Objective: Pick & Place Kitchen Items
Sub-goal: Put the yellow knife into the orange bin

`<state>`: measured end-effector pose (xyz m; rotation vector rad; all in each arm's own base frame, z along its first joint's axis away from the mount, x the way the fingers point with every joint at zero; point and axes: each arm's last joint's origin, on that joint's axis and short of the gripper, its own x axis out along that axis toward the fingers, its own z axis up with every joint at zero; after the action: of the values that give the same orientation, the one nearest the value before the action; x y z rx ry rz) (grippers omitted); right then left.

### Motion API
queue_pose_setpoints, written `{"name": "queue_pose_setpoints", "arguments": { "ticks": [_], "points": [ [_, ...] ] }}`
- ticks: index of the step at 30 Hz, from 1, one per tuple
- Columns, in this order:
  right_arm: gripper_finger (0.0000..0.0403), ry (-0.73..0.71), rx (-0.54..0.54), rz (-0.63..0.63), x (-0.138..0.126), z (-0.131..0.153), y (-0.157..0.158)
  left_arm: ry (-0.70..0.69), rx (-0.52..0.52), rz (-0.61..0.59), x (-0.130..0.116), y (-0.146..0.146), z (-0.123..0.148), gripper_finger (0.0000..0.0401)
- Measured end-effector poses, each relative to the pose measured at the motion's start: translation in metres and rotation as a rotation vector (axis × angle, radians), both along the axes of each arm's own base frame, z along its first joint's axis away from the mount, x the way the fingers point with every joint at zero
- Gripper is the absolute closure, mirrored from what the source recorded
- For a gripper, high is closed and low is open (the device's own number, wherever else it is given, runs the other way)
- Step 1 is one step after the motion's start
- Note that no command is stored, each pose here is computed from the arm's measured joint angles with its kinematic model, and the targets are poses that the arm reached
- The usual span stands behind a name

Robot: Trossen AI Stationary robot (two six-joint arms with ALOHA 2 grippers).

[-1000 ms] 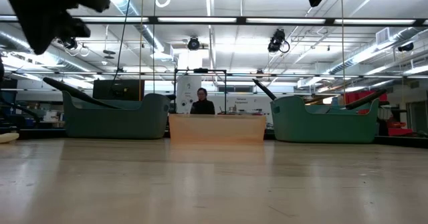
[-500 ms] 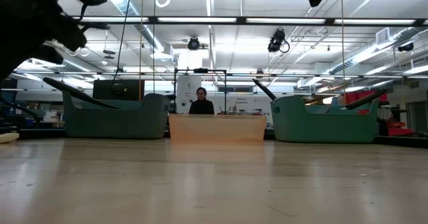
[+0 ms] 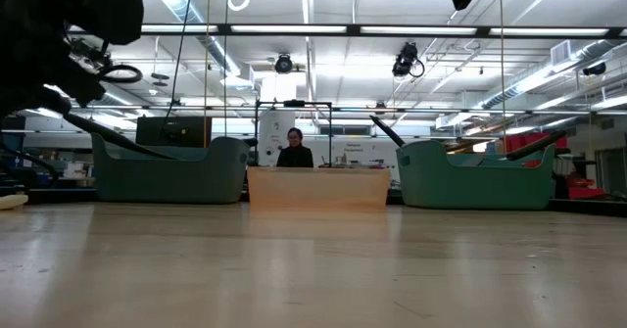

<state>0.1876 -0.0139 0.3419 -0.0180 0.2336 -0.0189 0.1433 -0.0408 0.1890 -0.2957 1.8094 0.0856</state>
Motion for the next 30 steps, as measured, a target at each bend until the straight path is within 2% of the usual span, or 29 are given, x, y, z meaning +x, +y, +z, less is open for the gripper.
{"name": "queue_pose_setpoints", "arguments": {
  "ticks": [8,14,20,23,30],
  "points": [
    [0.0396,-0.001,-0.003,0.0,0.0,0.0,0.0,0.013,0.023,0.019,0.001,0.001,-0.01,0.0401],
    [0.0396,-0.002,-0.016,-0.019,0.0,0.0,-0.001,0.006,-0.002,-0.043,0.01,-0.002,-0.019,0.0401],
    [0.0396,-0.001,-0.017,-0.024,0.0,0.0,-0.001,0.097,-0.006,-0.047,0.017,0.0,-0.032,0.0401],
    [0.0396,0.0,-0.015,-0.024,0.0,0.0,-0.001,0.124,0.005,-0.014,0.019,0.002,-0.036,0.0401],
    [0.0396,0.002,-0.019,-0.023,0.0,0.0,-0.001,0.157,0.103,0.16,0.018,0.004,-0.036,0.0401]
  ]
}}
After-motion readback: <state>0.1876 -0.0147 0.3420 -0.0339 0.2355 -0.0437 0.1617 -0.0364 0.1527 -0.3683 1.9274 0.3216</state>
